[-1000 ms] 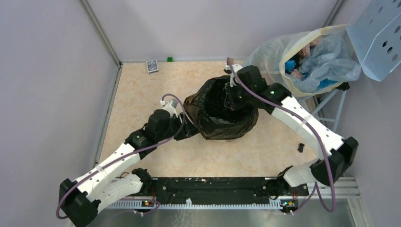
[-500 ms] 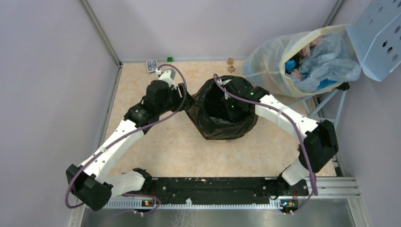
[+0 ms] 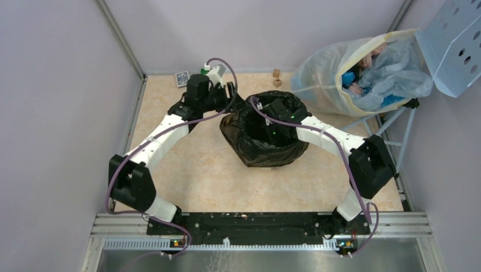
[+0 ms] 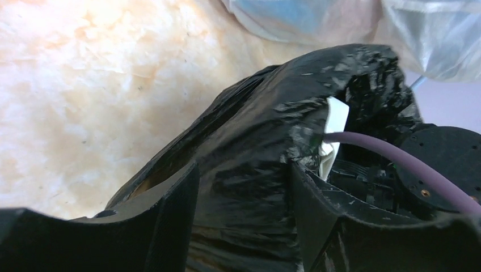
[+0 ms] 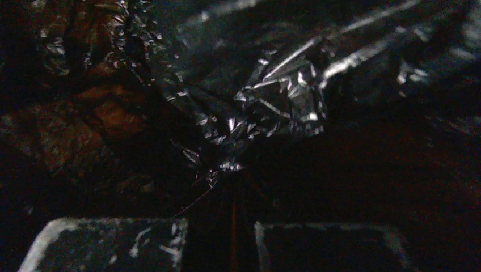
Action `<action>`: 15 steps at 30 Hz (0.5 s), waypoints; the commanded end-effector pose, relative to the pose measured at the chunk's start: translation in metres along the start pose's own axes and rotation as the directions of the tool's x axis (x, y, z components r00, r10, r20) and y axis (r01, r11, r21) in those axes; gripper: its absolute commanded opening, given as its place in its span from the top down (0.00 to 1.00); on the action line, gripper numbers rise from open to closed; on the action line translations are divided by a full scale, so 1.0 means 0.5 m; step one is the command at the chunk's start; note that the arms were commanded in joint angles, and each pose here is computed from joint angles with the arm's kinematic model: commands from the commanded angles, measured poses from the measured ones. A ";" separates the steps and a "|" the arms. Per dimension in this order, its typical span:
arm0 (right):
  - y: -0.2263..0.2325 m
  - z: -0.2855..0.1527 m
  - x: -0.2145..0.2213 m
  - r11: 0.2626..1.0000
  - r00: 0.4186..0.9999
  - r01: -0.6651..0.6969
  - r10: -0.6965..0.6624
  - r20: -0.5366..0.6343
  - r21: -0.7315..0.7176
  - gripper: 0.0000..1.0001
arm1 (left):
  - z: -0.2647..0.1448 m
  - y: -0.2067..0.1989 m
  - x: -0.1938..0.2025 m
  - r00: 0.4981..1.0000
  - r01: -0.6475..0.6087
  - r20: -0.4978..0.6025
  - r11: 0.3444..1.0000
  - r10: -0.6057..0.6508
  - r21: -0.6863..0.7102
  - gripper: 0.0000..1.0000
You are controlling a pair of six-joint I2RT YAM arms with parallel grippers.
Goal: Put the trash bags into the trash bin
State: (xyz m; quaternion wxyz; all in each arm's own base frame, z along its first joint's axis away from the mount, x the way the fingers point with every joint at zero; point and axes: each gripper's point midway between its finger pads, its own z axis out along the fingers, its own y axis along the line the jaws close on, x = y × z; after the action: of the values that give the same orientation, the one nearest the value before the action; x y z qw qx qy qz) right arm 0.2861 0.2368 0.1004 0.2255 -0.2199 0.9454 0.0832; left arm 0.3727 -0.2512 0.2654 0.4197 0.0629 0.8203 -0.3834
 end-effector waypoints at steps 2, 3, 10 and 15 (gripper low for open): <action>0.018 0.038 0.007 1.000 1.000 -0.007 0.007 -0.005 -0.026 1.00 | 0.048 -0.010 0.012 0.999 -0.001 -0.037 0.991 0.006 0.134 0.35; 0.018 0.044 0.011 1.000 1.000 -0.008 0.008 -0.015 -0.026 1.00 | 0.056 -0.001 0.019 0.999 0.010 -0.048 0.991 -0.004 0.131 0.35; 0.009 0.087 0.039 0.998 0.996 -0.040 0.037 -0.078 -0.047 1.00 | 0.075 0.021 0.048 0.993 0.065 -0.111 0.987 -0.049 0.145 0.37; 0.006 0.113 0.056 0.998 0.993 -0.044 0.037 -0.116 -0.055 1.00 | 0.056 0.001 0.034 0.995 0.056 -0.087 0.983 -0.041 0.177 0.28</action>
State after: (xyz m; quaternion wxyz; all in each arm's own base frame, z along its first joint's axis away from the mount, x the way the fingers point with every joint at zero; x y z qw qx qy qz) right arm 0.2792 0.2379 0.0452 0.1638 -0.2143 0.9591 0.0861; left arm 0.3810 -0.2745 0.2216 0.3433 0.0817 0.8235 -0.4442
